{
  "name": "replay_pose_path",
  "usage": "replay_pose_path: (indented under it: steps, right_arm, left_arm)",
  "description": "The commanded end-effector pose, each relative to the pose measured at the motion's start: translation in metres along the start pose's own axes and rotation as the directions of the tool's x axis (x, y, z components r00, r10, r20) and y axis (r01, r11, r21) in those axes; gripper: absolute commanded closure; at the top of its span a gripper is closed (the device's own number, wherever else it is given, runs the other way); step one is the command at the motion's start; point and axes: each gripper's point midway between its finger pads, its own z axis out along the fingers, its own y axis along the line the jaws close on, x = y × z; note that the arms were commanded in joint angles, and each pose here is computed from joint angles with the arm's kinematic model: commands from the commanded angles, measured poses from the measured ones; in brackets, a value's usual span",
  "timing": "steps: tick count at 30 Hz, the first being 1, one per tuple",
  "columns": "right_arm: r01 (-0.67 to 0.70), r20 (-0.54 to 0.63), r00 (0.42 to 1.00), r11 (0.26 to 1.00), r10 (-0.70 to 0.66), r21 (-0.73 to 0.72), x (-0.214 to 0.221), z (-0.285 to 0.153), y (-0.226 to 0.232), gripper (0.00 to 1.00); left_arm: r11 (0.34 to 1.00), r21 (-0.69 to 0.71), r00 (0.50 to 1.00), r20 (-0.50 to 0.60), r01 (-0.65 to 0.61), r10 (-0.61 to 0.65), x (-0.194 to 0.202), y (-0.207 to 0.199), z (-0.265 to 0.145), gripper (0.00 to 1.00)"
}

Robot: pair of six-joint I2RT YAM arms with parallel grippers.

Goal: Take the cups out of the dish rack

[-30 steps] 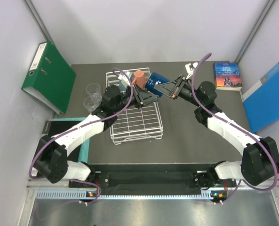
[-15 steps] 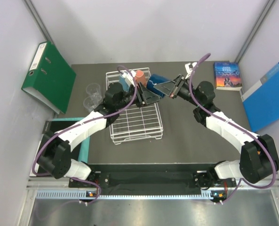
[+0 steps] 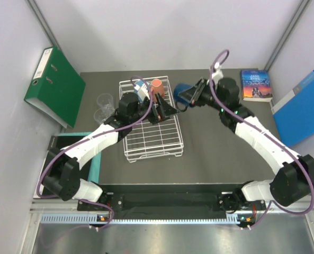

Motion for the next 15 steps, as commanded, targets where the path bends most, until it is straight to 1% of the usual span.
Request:
replay_pose_path:
  steps: [1,2,3,4,5,6,7,8,9,10,11,12,13,14,15]
  right_arm:
    - [0.215,0.118,0.948,0.867,-0.296,0.449,-0.097,-0.026,-0.029,1.00]
    - [0.205,0.167,0.925,0.818,-0.341,0.537,-0.129,-0.036,-0.031,1.00]
    - [0.191,0.147,0.930,0.783,-0.338,0.592,-0.134,-0.038,-0.044,1.00]
    - [0.184,0.060,0.951,0.714,-0.302,0.676,-0.122,-0.036,-0.077,1.00]
    - [0.135,0.101,0.950,0.679,-0.297,0.721,-0.145,-0.044,-0.082,1.00]
    - [0.121,0.091,0.956,0.656,-0.279,0.745,-0.146,-0.044,-0.093,1.00]
    - [0.108,0.051,0.970,0.607,-0.239,0.788,-0.139,-0.044,-0.117,1.00]
    - [0.072,0.081,0.969,0.581,-0.233,0.811,-0.151,-0.049,-0.126,1.00]
    - [0.059,0.081,0.972,0.563,-0.220,0.824,-0.152,-0.051,-0.135,1.00]
    - [0.050,0.062,0.979,0.520,-0.195,0.853,-0.149,-0.049,-0.156,1.00]
    - [0.024,0.074,0.979,0.465,-0.192,0.885,-0.156,-0.060,-0.165,1.00]
    - [0.017,0.067,0.981,0.428,-0.181,0.903,-0.156,-0.064,-0.174,1.00]
    - [0.018,0.041,0.989,0.382,-0.145,0.924,-0.149,-0.060,-0.196,1.00]
    - [-0.011,0.051,0.993,0.343,-0.109,0.939,-0.152,-0.069,-0.202,1.00]
    - [0.006,0.016,0.998,0.307,-0.067,0.952,-0.142,-0.064,-0.223,1.00]
  left_arm:
    - [0.982,-0.185,0.991,0.121,-0.035,0.058,-0.033,0.012,-0.021,0.01]
    - [0.962,-0.274,0.987,0.149,-0.009,0.052,-0.036,0.027,-0.028,0.01]
    - [0.949,-0.314,0.984,0.167,-0.005,0.060,-0.039,0.033,-0.032,0.01]
    - [0.935,-0.355,0.981,0.188,0.018,0.053,-0.040,0.040,-0.037,0.01]
    - [0.920,-0.390,0.976,0.211,0.041,0.046,-0.042,0.045,-0.043,0.01]
    - [0.896,-0.440,0.973,0.226,0.061,0.045,-0.041,0.056,-0.049,0.01]
    - [0.883,-0.465,0.972,0.231,0.073,0.041,-0.040,0.061,-0.053,0.01]
    - [0.864,-0.495,0.970,0.240,0.090,0.036,-0.039,0.066,-0.059,0.01]
    - [0.841,-0.531,0.969,0.246,0.104,0.036,-0.037,0.074,-0.064,0.01]
    - [0.830,-0.550,0.971,0.236,0.094,0.046,-0.035,0.077,-0.068,0.01]
    - [0.809,-0.580,0.967,0.248,0.099,0.059,-0.037,0.081,-0.073,0.01]
    - [0.770,-0.629,0.967,0.245,0.106,0.067,-0.035,0.091,-0.082,0.01]
    - [0.758,-0.646,0.967,0.239,0.087,0.092,-0.039,0.090,-0.085,0.01]
    - [0.745,-0.662,0.967,0.234,0.081,0.102,-0.039,0.091,-0.089,0.01]
    - [0.733,-0.676,0.966,0.232,0.077,0.112,-0.041,0.091,-0.093,0.01]
